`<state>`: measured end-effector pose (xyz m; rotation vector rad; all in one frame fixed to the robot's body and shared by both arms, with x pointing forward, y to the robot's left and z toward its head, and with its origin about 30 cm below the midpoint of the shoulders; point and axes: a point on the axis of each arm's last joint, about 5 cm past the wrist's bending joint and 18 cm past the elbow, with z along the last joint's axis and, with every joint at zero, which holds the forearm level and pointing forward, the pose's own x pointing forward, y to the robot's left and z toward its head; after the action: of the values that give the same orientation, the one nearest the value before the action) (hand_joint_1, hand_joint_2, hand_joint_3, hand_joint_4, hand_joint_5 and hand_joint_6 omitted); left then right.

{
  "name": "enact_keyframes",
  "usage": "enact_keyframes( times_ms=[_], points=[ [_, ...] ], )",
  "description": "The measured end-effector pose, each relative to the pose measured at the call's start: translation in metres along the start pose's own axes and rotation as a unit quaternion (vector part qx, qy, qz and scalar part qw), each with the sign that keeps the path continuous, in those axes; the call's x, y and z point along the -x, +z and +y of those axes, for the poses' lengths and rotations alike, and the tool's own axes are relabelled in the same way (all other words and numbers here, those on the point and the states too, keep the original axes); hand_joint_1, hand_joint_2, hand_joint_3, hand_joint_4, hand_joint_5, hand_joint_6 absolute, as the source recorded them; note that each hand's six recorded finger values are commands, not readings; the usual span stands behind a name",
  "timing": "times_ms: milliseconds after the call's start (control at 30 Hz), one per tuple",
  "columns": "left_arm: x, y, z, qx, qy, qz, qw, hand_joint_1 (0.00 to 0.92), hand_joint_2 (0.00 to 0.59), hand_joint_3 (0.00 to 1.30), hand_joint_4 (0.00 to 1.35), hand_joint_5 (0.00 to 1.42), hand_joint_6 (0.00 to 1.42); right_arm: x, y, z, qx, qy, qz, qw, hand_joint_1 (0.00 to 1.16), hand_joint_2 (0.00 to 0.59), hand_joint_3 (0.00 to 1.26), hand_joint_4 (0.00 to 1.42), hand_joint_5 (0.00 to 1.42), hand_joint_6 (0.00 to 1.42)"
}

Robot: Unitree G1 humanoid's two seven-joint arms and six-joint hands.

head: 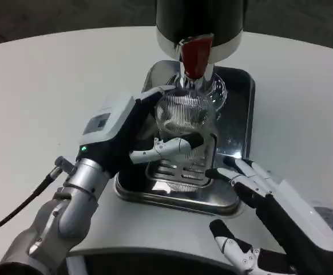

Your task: Grasp the cup under the faucet to collect the drink, then remove the cup.

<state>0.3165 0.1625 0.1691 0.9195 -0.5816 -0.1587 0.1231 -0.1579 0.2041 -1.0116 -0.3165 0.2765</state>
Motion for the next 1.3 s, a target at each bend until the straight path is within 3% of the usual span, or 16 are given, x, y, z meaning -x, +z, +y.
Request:
enact_keyframes(
  times_ms=[233,367,800,1067,1300],
  points=[
    [-0.0005,0.0008,0.0005,0.003,-0.002,-0.002,1.0000,0.150,0.033,0.31,0.28,0.44,0.28,0.0001,-0.0001,0.0000,-0.006,-0.001,-0.002,1.0000,0.48,0.505,0.16,0.03,0.00,0.00],
    [-0.0007,0.0012,0.0007,0.003,-0.006,-0.003,1.0000,0.117,0.008,0.24,0.21,0.37,0.24,0.0004,-0.0006,-0.0003,-0.006,-0.003,0.000,1.0000,0.48,0.506,0.17,0.03,0.00,0.00],
    [0.0013,0.0027,0.0003,0.008,-0.012,-0.008,0.9999,0.084,0.000,0.21,0.17,0.36,0.23,0.0009,-0.0013,-0.0006,-0.006,-0.005,0.002,1.0000,0.48,0.506,0.17,0.04,0.00,0.00],
    [0.0025,0.0043,0.0054,0.019,0.011,-0.013,0.9997,0.074,0.000,0.20,0.14,0.35,0.23,0.0009,-0.0012,-0.0004,-0.006,-0.006,0.003,1.0000,0.48,0.506,0.17,0.04,0.00,0.00],
    [0.0072,0.0054,0.0079,0.028,0.028,-0.015,0.9991,0.054,0.000,0.11,0.05,0.23,0.21,0.0011,-0.0010,0.0001,-0.008,-0.007,0.002,0.9999,0.48,0.506,0.17,0.04,0.00,0.00]
  ],
)
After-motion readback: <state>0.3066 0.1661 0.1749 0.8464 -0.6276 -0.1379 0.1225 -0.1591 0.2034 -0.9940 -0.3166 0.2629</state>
